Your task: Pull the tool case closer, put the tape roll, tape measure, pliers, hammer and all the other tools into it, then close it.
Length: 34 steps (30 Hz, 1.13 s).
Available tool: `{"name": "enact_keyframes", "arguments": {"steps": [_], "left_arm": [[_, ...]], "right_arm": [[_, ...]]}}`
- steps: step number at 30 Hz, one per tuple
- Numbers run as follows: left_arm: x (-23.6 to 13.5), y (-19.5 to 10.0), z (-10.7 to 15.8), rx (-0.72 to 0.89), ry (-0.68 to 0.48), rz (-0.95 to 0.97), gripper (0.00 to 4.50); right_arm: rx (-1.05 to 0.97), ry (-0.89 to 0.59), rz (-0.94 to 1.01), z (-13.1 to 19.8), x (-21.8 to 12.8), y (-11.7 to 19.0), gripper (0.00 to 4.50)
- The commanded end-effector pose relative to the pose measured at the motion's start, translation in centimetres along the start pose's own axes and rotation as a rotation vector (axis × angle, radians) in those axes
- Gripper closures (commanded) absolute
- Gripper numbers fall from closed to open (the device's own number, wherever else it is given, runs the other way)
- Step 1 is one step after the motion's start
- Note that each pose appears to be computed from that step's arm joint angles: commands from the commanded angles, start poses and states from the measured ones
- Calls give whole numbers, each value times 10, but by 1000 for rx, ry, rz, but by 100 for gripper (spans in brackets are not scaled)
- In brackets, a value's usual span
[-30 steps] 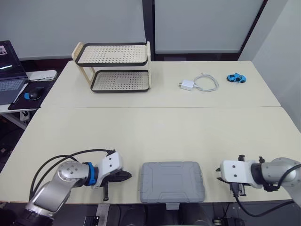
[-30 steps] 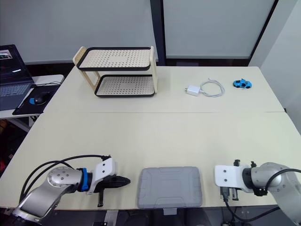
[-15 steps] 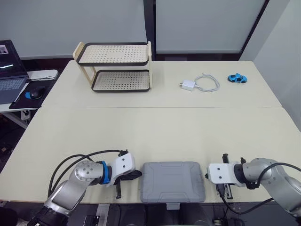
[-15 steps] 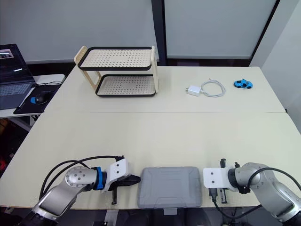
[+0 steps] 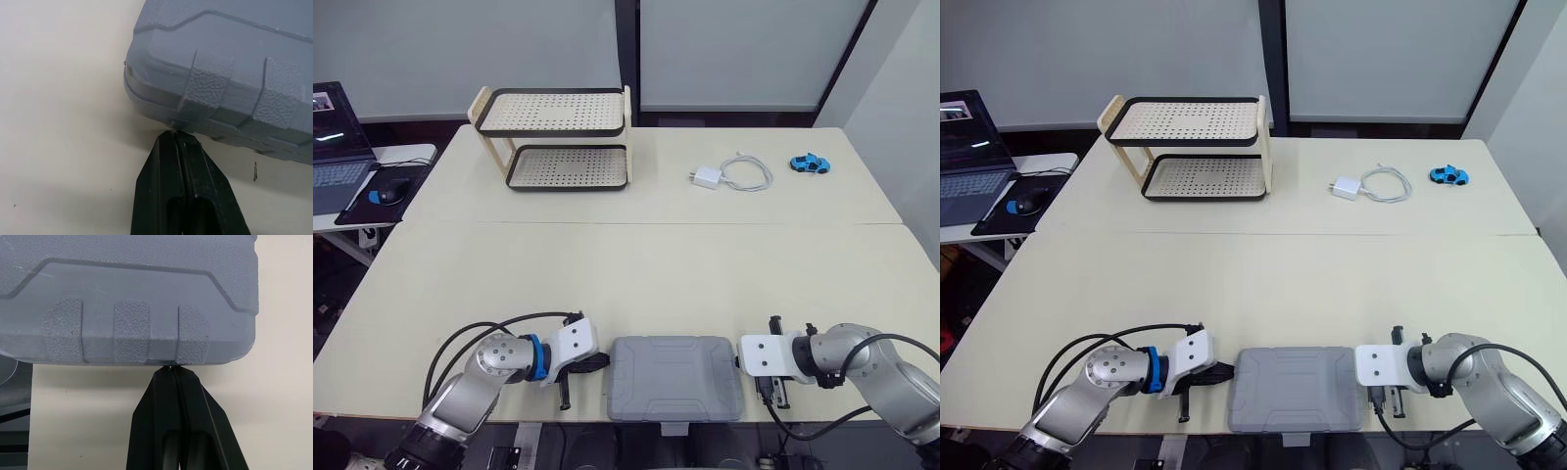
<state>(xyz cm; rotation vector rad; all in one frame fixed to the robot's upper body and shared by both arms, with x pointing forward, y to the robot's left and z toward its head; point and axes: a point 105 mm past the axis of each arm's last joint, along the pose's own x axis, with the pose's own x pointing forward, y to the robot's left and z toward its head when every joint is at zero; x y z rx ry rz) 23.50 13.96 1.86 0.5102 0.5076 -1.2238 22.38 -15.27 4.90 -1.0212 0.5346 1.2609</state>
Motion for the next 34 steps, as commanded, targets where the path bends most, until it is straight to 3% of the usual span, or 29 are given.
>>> {"name": "enact_keyframes", "arguments": {"steps": [1, 9, 19, 25, 34], "left_arm": [[1, 0, 9, 43, -36, -5, 450], [-57, 37, -4, 31, 17, 124, 450], [-145, 64, -12, 36, 93, 293, 450], [-155, 51, -14, -45, 92, 295, 450], [-150, 45, -11, -106, 61, 306, 450]], "right_arm": [[-18, 2, -20, 2, -4, -4, 446], [-19, 42, -100, -12, -49, -14, 446], [87, -77, -141, -28, -132, -16, 446], [141, -53, -127, -45, -153, -28, 446], [117, -47, -116, -52, -149, -41, 446]]}}
